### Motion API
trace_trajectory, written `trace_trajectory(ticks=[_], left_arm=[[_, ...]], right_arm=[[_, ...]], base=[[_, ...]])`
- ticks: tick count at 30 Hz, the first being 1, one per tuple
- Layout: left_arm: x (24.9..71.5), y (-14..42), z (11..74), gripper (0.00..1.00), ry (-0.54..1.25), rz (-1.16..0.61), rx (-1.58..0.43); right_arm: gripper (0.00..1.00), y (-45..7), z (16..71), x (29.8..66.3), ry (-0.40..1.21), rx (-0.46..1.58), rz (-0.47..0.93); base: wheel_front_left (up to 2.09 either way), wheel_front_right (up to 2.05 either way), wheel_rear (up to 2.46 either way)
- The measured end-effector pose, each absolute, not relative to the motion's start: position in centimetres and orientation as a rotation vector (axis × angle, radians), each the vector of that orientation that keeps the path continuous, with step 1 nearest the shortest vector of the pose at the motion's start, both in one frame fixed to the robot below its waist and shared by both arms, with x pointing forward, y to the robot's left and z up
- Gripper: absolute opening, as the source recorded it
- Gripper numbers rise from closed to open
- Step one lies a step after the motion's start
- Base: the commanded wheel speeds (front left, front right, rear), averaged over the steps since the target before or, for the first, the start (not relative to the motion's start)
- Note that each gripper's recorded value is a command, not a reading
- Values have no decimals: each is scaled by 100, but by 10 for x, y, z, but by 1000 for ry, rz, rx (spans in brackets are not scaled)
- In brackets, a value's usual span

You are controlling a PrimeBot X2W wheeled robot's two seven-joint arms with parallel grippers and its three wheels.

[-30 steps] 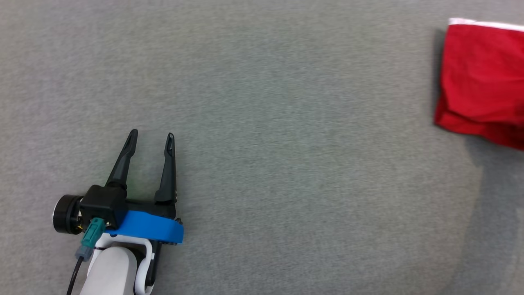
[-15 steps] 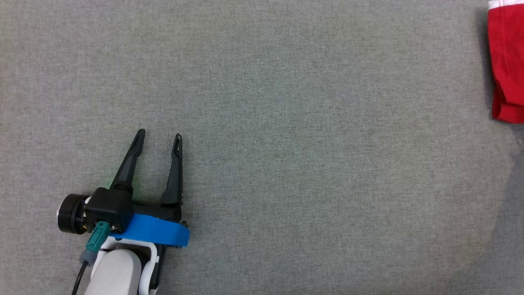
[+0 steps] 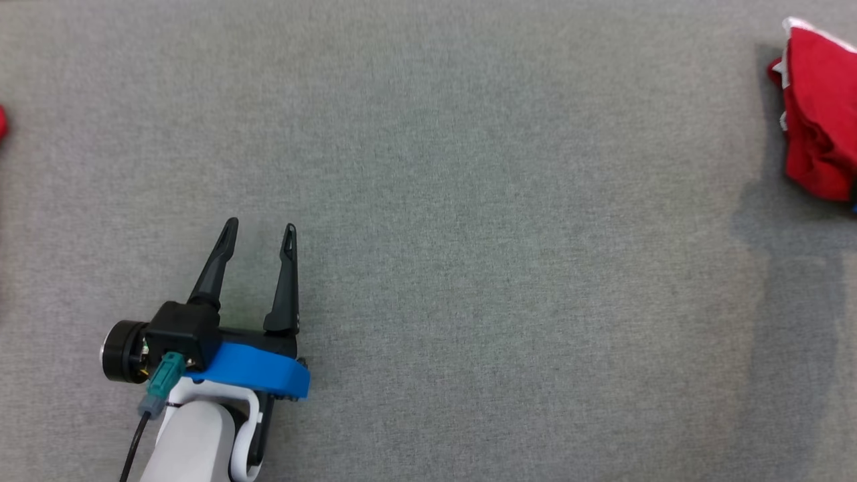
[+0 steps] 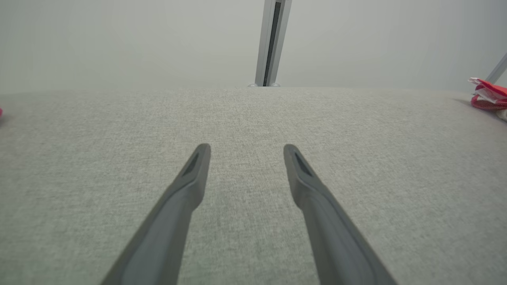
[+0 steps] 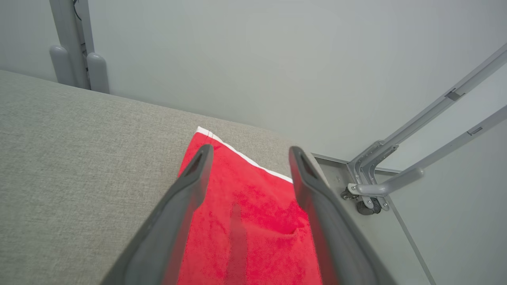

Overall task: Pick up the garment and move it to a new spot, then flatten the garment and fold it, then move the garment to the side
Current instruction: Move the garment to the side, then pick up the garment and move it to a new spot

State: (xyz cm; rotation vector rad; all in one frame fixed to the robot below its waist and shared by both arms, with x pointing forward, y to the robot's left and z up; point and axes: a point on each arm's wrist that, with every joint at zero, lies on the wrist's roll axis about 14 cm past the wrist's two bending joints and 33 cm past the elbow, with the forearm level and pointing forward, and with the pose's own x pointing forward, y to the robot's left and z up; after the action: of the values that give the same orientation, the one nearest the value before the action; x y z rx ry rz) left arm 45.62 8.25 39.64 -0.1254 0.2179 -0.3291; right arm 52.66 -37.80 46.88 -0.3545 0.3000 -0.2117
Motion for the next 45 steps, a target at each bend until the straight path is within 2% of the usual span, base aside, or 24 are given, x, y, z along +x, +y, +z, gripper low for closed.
trace_trajectory(ticks=[12,22,34,45], left_arm=[[451,105,430,100,143,-242,-130],[414,132,439,100,139,-144,-170],[385,147,433,100,157,-82,-186],[376,145,430,100,168,-81,-197]], right_arm=[[100,-285,502,512,108,-194,-56],[100,-209,495,468,31,-43,40],[100,-174,454,406,99,106,71],[100,-161,465,401,61,132,105]], base=[[0,0,0],[0,0,0],[0,0,0],[0,0,0]])
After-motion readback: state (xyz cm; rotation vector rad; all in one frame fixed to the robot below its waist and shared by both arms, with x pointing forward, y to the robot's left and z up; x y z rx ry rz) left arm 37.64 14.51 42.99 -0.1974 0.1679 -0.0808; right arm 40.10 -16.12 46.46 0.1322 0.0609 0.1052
